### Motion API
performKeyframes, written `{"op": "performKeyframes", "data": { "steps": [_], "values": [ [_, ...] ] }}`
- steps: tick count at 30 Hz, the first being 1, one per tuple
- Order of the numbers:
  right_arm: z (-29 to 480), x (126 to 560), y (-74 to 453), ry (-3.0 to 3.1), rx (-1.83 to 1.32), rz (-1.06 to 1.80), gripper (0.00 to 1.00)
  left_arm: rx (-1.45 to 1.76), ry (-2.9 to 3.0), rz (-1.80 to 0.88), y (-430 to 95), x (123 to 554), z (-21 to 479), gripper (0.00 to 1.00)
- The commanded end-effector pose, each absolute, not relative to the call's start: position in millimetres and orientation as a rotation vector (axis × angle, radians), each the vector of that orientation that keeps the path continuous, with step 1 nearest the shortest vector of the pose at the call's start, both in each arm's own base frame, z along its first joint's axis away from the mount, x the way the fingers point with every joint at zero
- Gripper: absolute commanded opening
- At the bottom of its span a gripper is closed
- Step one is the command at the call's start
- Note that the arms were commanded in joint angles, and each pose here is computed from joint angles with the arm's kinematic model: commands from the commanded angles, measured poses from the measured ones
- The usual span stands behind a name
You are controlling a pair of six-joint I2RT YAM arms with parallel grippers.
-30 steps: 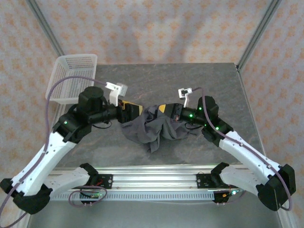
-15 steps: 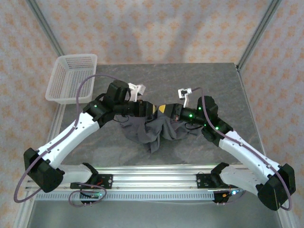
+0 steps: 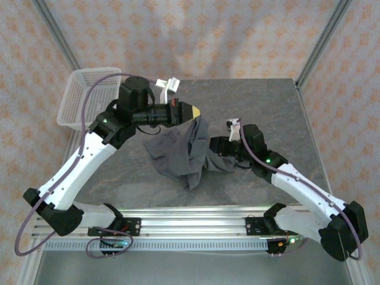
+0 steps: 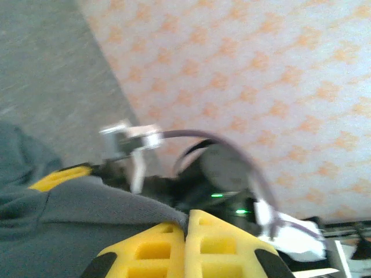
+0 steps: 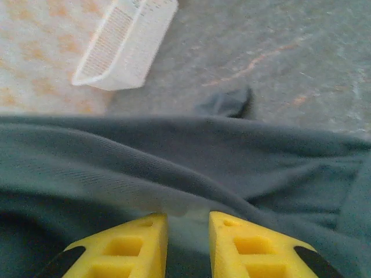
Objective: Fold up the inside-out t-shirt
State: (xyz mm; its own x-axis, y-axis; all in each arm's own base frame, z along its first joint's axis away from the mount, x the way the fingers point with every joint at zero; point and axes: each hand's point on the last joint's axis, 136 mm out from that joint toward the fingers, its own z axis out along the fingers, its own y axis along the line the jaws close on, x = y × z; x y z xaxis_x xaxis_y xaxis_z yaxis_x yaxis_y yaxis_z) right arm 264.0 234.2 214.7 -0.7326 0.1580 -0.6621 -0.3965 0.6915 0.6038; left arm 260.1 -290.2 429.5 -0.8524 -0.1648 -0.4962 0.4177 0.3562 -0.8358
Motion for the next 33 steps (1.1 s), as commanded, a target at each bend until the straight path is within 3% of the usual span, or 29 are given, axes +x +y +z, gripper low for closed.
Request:
{"op": "performKeyframes", "data": {
  "steps": [1,4,10,14,17,21,23,24,28,33],
  "values": [
    [253,269,227,2.096,-0.198,0.945,0.31,0.224,2.183,-1.553,-293,252,427,0.0],
    [282,250,220,2.005,-0.227,0.908,0.46,0.205,2.25,-1.504,-293,255,407,0.0],
    [328,217,208,1.8,-0.235,0.843,0.46,0.174,2.283,-1.488,-295,261,395,0.0],
    [343,209,233,1.801,-0.318,0.785,0.44,0.158,2.305,-1.465,-294,264,389,0.0],
    [339,225,236,1.804,-0.309,0.588,0.51,0.15,2.311,-1.472,-296,266,386,0.0],
    [312,251,237,1.774,-0.417,0.295,0.67,0.161,2.3,-1.479,-296,265,391,0.0],
    [297,256,253,1.795,-0.525,0.292,0.68,0.167,2.296,-1.479,-295,263,393,0.0],
    [292,258,263,1.819,-0.565,0.342,0.62,0.176,2.298,-1.48,-295,263,393,0.0],
    [308,235,295,1.84,-0.689,0.662,0.03,0.155,2.346,-1.353,-278,270,381,0.0],
    [367,161,320,1.708,-0.818,1.32,0.0,-0.017,2.547,-0.957,-202,308,293,0.0]
  ]
}}
